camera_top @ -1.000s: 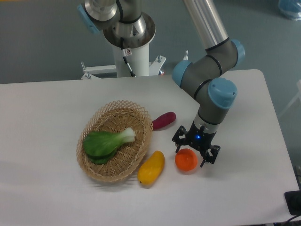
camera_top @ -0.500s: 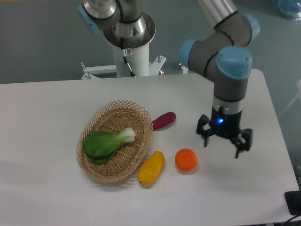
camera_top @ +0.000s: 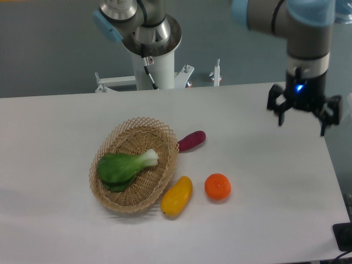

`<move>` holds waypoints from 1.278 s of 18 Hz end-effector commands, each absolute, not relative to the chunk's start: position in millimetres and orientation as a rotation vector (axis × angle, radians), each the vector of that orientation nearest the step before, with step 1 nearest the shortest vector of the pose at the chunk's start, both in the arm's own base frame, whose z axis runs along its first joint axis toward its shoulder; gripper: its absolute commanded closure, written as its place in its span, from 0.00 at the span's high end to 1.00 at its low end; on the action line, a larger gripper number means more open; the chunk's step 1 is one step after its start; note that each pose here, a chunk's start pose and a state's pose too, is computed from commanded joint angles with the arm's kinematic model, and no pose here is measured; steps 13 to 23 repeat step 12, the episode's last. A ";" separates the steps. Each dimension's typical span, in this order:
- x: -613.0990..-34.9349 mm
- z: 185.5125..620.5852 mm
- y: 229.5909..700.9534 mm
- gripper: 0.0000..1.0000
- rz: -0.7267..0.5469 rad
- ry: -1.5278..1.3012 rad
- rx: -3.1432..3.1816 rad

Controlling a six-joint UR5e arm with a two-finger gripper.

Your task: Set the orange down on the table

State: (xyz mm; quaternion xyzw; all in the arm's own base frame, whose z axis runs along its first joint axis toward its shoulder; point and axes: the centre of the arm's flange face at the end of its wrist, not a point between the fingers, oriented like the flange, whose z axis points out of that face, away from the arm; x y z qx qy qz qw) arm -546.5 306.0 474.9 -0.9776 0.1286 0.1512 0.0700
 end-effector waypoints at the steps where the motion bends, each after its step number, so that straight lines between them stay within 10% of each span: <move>1: -551.4 477.1 292.3 1.00 0.459 0.416 -2.943; 23: -575.7 472.2 243.2 1.00 0.451 0.447 -2.896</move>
